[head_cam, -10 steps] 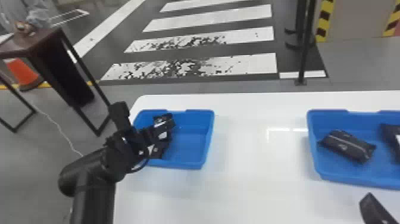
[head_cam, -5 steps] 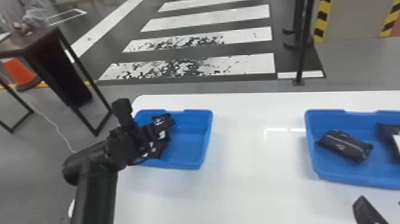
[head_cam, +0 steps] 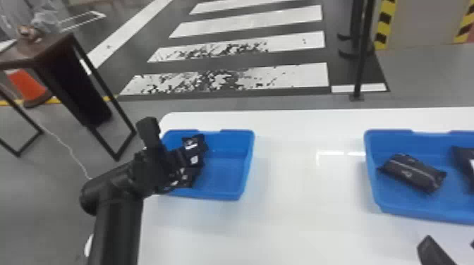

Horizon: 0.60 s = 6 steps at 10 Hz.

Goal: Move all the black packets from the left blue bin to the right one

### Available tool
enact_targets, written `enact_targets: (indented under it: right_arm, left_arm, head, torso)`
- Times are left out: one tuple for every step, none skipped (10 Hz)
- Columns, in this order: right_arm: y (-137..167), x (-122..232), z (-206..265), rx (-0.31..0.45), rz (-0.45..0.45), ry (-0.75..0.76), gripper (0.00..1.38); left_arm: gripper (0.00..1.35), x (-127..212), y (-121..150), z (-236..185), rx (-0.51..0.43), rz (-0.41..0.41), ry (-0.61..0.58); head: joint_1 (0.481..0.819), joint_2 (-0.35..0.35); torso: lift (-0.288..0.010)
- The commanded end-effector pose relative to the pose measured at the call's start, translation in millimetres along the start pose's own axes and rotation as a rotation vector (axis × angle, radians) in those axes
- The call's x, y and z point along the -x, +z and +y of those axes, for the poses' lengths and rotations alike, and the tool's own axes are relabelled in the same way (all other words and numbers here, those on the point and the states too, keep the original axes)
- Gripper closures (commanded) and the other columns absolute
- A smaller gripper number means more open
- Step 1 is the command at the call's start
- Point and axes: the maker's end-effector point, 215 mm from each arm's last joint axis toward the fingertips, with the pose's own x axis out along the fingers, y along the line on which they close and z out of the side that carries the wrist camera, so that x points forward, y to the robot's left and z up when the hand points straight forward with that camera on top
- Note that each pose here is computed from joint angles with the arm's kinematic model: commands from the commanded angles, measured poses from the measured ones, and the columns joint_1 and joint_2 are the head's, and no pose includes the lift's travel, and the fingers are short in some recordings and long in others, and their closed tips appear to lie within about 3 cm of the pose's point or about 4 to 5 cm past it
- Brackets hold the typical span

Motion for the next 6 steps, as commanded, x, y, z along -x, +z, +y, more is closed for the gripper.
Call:
enact_targets:
  right_arm:
    - [-2,0,0,-0.005,0.002,0.002,0.19]
    - [-3,-2,0,-0.006,0.004,0.005,0.19]
    - [-3,-2,0,-0.011,0.005,0.007,0.19]
    - [-4,-2,-1,-0.014,0.006,0.006,0.19]
    - [-4,-2,0,-0.014,0.006,0.008,0.19]
    - [-6,-1,-2,-0.018,0.008,0.006,0.19]
  left_arm:
    - [0.25,-5,-6,1,0.015,0.024,0.002]
    - [0.49,-12,-15,-8,0.027,0.058,-0.019]
    - [0.73,-16,-31,-18,0.03,0.11,-0.046]
    - [0.82,-17,-31,-19,0.013,0.106,-0.044]
    - [0.82,-19,-19,-12,-0.022,0.066,-0.031]
    - [1.27,-19,-16,-2,-0.073,0.058,0.001]
  head:
    - [0.695,0.309]
    - [0.695,0.31]
    - [0.695,0.306]
    - [0.695,0.293]
    - [0.695,0.28]
    - [0.695,0.28]
  torso:
    - [-0.14]
    - [-0.14]
    - [-0.14]
    - [-0.14]
    - [-0.14]
    - [-0.14]
